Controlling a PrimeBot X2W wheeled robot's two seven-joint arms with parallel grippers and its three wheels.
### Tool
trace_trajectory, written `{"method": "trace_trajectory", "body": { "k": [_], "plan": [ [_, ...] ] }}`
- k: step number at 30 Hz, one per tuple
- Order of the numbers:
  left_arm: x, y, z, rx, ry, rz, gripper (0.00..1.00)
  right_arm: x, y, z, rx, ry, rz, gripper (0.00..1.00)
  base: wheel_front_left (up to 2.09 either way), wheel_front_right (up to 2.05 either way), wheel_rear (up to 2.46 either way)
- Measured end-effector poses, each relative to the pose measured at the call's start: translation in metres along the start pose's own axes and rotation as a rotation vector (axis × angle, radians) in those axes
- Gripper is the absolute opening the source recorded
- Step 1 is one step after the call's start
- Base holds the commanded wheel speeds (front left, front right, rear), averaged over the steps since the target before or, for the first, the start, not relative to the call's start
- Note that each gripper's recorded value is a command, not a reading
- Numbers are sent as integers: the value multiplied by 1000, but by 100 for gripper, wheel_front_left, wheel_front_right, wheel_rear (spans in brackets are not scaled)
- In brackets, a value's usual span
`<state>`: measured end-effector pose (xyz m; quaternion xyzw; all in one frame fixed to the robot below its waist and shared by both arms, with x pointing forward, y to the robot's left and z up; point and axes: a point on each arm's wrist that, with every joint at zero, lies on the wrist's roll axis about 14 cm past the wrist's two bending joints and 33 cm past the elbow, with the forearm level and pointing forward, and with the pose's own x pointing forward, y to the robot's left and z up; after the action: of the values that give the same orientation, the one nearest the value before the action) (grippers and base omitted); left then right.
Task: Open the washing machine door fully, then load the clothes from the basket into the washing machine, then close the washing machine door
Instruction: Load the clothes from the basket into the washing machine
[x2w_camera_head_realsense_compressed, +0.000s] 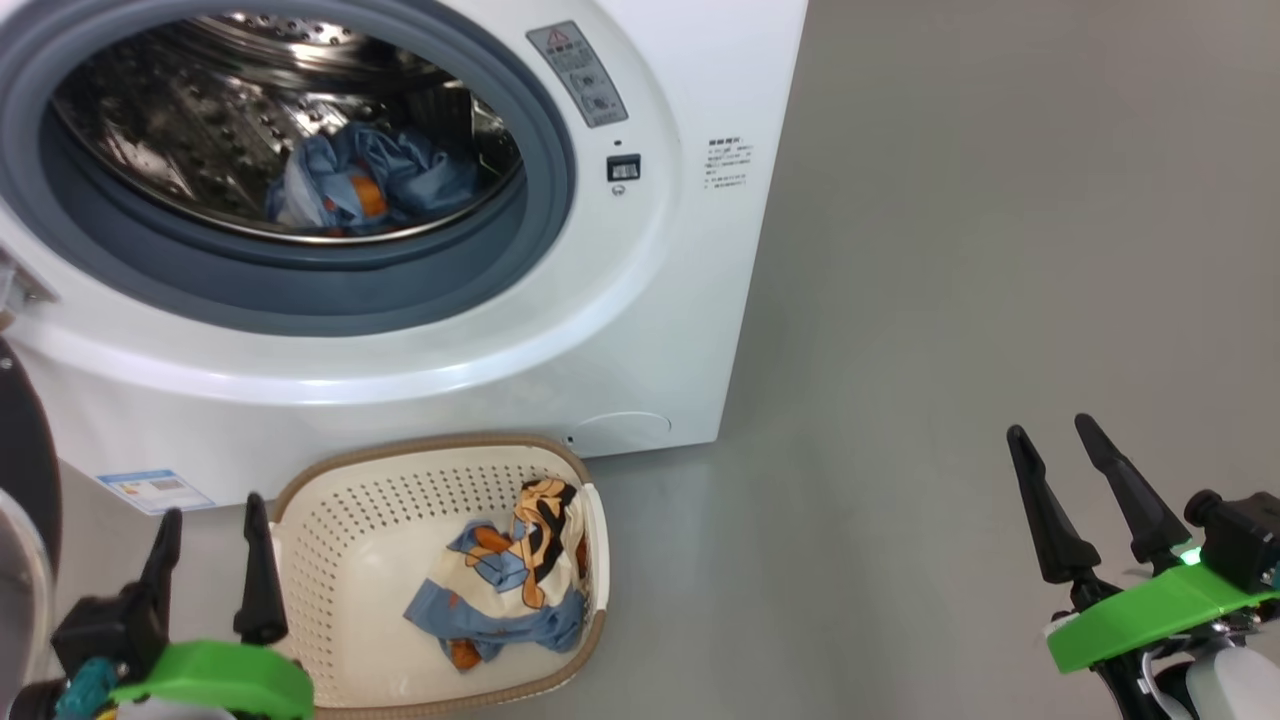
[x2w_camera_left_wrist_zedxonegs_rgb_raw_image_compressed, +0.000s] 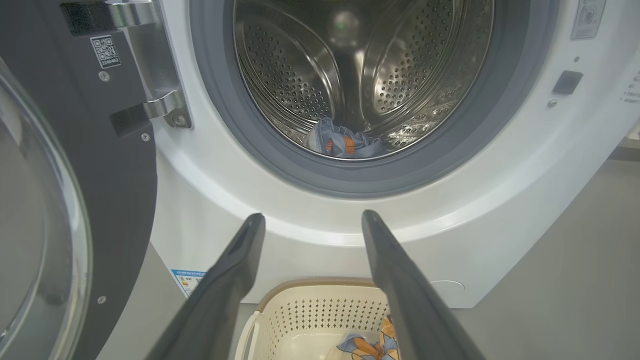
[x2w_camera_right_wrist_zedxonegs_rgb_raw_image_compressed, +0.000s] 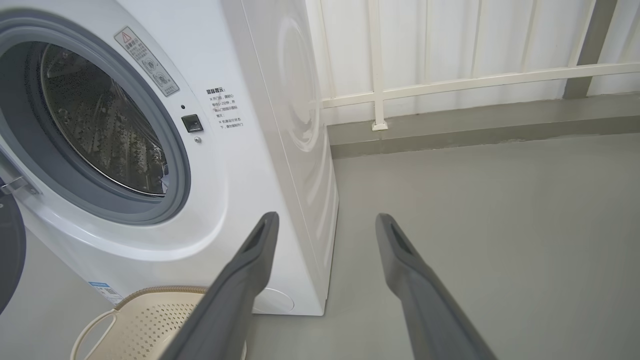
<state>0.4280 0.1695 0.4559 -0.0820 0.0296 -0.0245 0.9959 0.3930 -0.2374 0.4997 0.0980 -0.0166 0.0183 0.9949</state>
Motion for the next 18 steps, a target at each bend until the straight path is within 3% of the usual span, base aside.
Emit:
{"method": "trace_trajectory", "body": {
  "k": [18],
  "plan": [
    [-46, 18, 7, -12, -21, 48, 100, -13, -6, 5, -7, -12, -18, 100, 0, 0, 0]
  ]
}}
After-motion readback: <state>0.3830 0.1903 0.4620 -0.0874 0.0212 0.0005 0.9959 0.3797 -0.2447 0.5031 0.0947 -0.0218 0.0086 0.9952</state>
